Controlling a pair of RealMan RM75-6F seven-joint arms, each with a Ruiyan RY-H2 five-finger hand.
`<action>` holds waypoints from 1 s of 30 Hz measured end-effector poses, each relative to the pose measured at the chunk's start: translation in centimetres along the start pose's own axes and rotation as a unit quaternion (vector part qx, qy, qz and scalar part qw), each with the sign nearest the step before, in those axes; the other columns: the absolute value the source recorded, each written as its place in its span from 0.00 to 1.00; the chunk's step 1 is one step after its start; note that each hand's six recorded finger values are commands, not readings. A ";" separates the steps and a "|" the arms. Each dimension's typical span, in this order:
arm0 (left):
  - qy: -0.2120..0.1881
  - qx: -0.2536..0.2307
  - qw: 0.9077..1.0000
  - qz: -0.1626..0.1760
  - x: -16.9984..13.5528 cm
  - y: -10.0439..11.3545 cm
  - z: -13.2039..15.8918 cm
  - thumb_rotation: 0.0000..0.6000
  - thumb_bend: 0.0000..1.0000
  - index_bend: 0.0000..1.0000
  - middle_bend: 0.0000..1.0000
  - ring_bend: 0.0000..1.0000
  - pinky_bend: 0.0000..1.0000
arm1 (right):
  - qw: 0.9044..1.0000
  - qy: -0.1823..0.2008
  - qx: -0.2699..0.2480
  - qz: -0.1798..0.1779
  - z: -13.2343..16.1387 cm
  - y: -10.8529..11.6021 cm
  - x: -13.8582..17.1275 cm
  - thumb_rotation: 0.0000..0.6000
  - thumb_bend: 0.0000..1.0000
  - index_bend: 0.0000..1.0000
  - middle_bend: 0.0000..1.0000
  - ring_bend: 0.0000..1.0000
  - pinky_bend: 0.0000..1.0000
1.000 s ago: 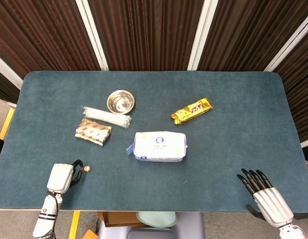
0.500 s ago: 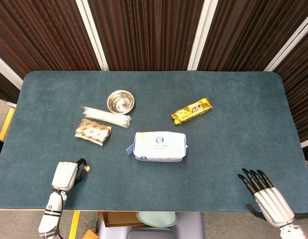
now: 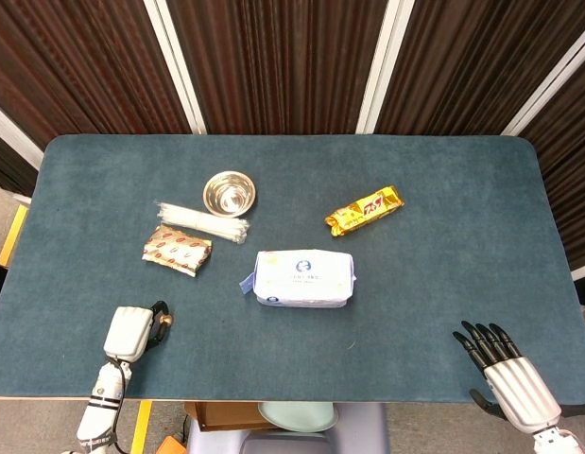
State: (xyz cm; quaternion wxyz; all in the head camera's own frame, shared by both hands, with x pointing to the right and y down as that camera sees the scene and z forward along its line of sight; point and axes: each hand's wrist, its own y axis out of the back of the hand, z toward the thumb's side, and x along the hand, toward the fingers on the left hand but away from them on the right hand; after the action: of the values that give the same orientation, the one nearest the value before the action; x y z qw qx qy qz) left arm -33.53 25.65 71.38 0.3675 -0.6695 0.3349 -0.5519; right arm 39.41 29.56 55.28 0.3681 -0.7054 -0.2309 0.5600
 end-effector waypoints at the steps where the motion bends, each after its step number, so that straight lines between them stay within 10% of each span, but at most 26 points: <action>1: 0.001 0.001 1.000 0.000 0.0 0.0 0.0 1.00 0.40 0.52 1.00 1.00 1.00 | 1.000 0.000 0.000 0.000 0.0 0.0 0.0 1.00 0.36 0.00 0.00 0.00 0.00; 30: 0.006 0.010 1.000 -0.005 0.4 -0.1 -0.3 1.00 0.39 0.56 1.00 1.00 1.00 | 1.000 0.002 -0.001 -0.001 0.0 0.1 0.1 1.00 0.36 0.00 0.00 0.00 0.00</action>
State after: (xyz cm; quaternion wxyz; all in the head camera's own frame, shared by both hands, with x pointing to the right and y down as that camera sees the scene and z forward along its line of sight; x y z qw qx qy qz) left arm -33.71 25.36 71.72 0.3696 -0.6641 0.3281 -0.5610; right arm 39.46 29.61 55.13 0.3687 -0.7066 -0.2314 0.5579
